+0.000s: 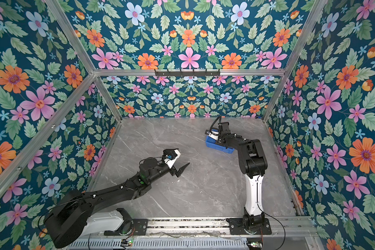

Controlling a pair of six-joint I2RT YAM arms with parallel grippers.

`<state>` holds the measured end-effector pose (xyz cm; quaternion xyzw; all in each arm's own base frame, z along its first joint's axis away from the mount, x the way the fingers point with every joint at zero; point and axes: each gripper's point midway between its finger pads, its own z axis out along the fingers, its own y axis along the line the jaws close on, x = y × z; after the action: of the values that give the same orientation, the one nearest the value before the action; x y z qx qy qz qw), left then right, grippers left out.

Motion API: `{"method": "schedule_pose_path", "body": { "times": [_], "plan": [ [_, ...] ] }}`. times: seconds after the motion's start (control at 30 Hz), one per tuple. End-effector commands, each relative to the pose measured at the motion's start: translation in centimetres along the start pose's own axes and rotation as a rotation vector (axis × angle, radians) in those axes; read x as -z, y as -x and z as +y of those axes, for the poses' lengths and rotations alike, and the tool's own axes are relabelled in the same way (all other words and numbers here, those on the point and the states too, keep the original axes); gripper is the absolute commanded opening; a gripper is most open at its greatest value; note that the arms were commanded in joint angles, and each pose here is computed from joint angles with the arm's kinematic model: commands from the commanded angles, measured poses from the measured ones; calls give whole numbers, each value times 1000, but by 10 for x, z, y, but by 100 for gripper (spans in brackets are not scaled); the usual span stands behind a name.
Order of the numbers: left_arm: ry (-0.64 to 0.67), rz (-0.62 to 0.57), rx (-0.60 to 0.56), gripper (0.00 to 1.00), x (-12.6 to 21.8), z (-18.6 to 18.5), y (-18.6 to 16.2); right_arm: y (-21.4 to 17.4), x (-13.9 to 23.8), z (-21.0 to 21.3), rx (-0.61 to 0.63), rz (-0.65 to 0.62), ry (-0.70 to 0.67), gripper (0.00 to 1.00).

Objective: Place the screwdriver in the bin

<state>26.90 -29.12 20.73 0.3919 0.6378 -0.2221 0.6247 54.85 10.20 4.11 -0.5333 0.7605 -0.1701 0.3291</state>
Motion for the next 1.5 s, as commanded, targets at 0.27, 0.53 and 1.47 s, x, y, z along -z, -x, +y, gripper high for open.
{"method": "schedule_pose_path", "body": {
  "times": [0.27,0.53,1.47],
  "plan": [
    [43,-54,-8,100,2,8,14,27,41,-39,-15,-106,-92,59],
    [191,-73,77,100,11,34,15,43,97,-65,-113,-193,-188,79],
    [726,107,116,100,125,172,-79,-46,195,44,-968,-354,-229,99]
  ]
}}
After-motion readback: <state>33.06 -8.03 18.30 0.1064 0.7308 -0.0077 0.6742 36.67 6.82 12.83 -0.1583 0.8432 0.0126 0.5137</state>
